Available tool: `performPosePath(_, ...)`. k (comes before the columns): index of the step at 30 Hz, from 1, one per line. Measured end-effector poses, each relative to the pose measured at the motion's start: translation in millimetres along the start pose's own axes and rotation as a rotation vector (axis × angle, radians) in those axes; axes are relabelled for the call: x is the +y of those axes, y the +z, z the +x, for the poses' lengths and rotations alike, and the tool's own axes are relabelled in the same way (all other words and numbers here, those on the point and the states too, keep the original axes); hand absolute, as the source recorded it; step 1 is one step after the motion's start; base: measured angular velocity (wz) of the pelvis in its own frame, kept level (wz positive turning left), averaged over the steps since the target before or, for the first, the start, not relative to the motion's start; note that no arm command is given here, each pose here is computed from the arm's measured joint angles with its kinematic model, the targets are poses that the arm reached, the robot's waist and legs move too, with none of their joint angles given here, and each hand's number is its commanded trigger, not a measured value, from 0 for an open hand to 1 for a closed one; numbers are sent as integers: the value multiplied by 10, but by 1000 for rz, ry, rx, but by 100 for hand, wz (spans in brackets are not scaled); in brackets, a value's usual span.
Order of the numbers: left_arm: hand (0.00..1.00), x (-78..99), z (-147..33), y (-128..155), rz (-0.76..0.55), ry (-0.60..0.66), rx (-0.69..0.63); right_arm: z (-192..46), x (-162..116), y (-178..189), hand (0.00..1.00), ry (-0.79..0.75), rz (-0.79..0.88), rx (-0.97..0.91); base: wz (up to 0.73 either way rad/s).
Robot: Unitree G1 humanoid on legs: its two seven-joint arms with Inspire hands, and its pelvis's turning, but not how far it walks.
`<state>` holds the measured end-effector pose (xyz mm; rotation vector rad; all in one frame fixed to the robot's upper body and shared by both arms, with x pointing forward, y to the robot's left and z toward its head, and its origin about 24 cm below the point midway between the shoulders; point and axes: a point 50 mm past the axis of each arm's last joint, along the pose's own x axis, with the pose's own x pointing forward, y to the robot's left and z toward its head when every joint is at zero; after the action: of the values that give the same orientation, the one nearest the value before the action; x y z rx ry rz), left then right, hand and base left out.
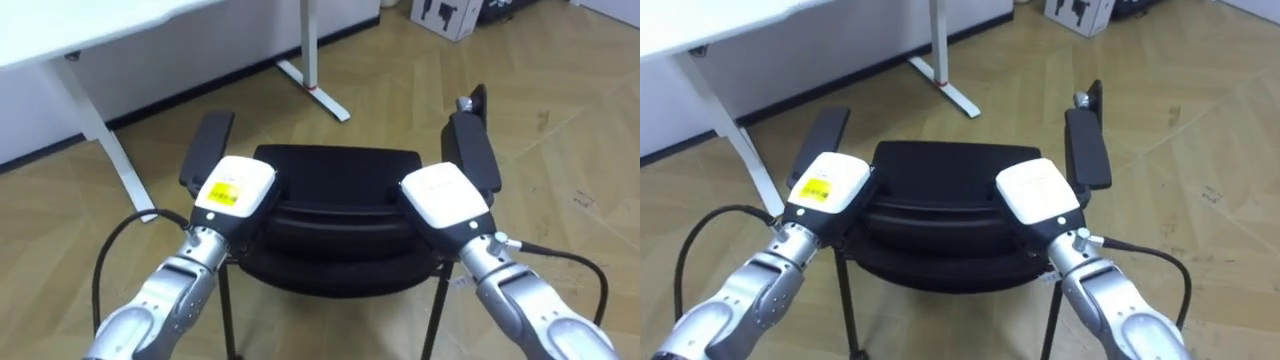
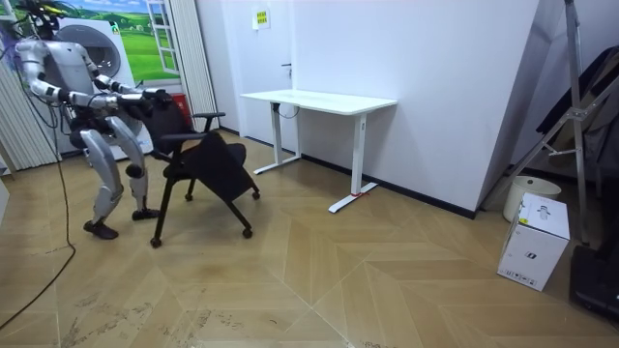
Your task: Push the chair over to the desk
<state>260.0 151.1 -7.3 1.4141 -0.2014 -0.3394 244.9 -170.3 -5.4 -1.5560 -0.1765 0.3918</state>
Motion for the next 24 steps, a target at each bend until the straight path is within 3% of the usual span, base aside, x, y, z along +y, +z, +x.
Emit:
performPosePath(7,100,39,-13,-48,16,6,-11,11,5,67,100,-4,21,-4,4)
performPosePath(14,100,-33,-92,-40,12,-14,-18,-100,115,101,100,21,48,-9,60)
performPosePath(24,100,40,-63,-50,-2,21,7,-11,-55,108,100,28,39,-4,28)
